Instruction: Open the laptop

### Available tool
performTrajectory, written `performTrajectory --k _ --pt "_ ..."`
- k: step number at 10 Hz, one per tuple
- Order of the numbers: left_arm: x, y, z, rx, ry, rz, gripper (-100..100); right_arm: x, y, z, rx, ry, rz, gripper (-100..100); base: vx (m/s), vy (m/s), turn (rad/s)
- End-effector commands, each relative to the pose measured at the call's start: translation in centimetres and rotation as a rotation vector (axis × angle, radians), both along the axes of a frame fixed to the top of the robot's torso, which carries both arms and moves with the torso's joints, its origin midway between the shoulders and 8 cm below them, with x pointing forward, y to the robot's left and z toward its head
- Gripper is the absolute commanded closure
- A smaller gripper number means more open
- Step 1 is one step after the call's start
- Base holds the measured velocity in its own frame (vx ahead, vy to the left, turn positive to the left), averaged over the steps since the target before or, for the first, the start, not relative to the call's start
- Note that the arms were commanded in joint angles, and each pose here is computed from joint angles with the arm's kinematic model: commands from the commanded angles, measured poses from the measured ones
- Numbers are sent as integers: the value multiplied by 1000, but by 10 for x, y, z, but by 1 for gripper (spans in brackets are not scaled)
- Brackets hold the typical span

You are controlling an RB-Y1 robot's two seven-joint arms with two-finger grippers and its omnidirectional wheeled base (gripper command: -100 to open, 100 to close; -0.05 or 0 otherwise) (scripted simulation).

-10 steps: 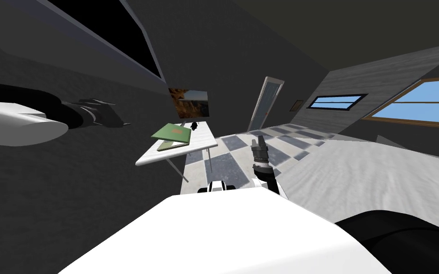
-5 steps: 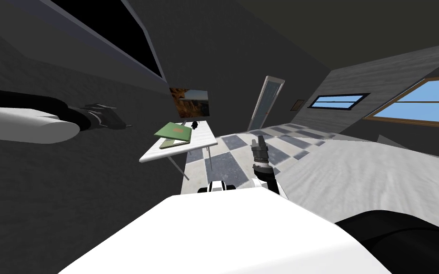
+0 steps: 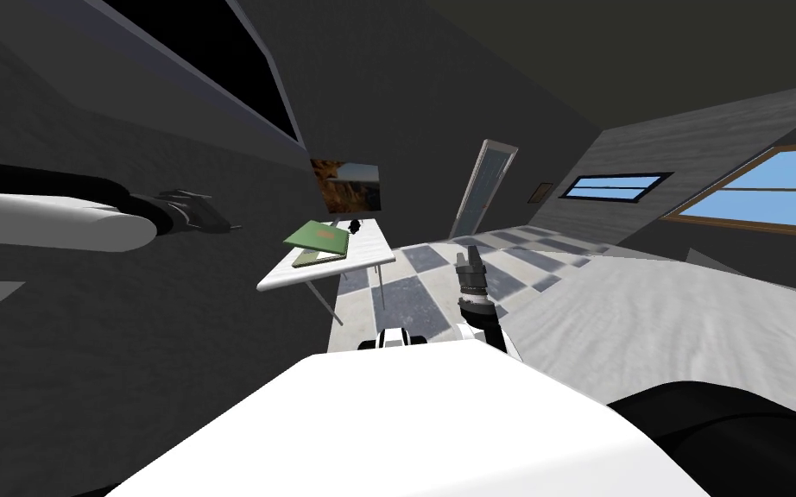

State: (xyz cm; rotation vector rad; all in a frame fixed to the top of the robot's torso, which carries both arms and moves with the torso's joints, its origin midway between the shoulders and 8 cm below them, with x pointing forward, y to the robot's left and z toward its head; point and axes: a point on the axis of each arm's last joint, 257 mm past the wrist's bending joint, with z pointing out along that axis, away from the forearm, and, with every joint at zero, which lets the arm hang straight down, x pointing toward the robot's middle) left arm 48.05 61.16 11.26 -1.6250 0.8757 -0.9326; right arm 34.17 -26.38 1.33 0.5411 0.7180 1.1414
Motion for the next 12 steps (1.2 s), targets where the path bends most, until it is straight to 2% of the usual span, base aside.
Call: performTrajectory --k 1,2,3,5,6,7,8,9,10,11,12 --pt "17 2 -33 -17 35 -20 -100 0 0 0 0 0 0 0 -79 -20 2" --pt "23 4 -37 -9 52 -22 -100 0 0 0 0 0 0 0 -18 -3 -1" --pt "28 4 -38 -19 52 -21 -100 0 0 0 0 0 0 0 6 3 -1" --pt "31 17 -22 -53 14 3 -100 0 0 0 0 0 0 0 14 4 -1" --pt "33 15 -15 -54 2 -2 -100 0 0 0 0 0 0 0 9 1 1" --pt "52 6 -39 -51 15 -34 -100 0 0 0 0 0 0 0 -93 -12 61" --pt "62 2 -56 -67 39 -44 -100 0 0 0 0 0 0 0 -126 -24 33" --pt "72 -1 -67 -64 65 -54 -100 0 0 0 0 0 0 0 -76 -22 -1" --pt "78 0 -69 -62 78 -54 -100 0 0 0 0 0 0 0 -27 -12 -4" --pt "81 4 -62 -78 63 -45 -100 0 0 0 0 0 0 0 0 0 0" --pt "85 0 -47 -81 36 -52 -100 0 0 0 0 0 0 0 14 2 0"
